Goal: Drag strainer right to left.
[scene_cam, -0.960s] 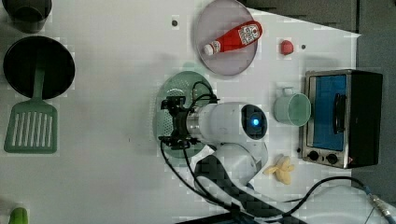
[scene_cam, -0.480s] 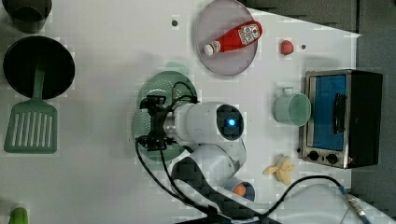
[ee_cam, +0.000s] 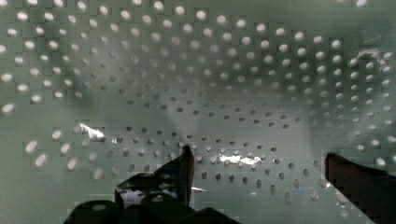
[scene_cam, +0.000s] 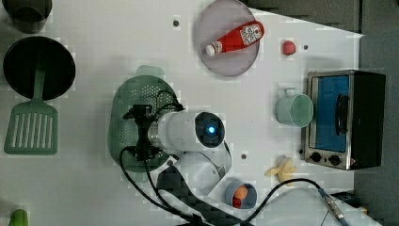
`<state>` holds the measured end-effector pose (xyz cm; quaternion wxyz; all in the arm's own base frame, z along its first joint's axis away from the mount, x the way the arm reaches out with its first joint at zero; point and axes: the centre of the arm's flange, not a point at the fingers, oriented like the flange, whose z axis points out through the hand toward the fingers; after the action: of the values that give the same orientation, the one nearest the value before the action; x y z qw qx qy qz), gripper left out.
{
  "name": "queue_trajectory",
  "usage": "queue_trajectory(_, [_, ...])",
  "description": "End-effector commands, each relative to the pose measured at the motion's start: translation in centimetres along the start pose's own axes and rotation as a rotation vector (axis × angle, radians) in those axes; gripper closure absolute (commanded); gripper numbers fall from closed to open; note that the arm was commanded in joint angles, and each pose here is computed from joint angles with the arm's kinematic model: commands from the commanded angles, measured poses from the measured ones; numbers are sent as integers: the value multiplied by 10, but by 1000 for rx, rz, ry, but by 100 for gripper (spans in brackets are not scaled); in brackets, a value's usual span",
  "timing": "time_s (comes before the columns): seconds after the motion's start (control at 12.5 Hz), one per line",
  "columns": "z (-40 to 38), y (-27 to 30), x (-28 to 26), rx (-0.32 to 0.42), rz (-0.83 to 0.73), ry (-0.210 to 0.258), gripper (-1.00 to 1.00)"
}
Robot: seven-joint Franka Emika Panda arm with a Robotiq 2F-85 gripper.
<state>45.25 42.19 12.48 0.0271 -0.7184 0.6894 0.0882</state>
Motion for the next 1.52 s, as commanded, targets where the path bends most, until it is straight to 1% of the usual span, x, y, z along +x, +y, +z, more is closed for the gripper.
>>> queue_trajectory(0.08, [-30,-10,-10,12,-1,4,-100])
queue_trajectory(0.16, [-46,-13,-1,-4,-50,42,-100])
queue_trajectory(0.24, [-72,-18,7,-5,-98,67,-100])
queue_trajectory(0.4, [-142,-32,21,13,-185,79,-100])
queue_trajectory(0.56, [-225,-48,56,45,-249,89,-100])
queue_trajectory(0.8, [-346,-58,152,67,-388,131,-100])
queue_trajectory(0.96, [-416,-50,222,85,-500,142,-100])
queue_trajectory(1.04, [-444,-41,260,81,-554,150,-100])
queue_trajectory(1.2, [-484,-20,329,52,-677,174,-100])
queue_trajectory(1.28, [-500,-11,358,52,-729,190,-100])
queue_trajectory(1.44, [-518,2,403,54,-787,230,-100])
queue_trajectory(1.52, [-521,4,414,51,-791,238,-100])
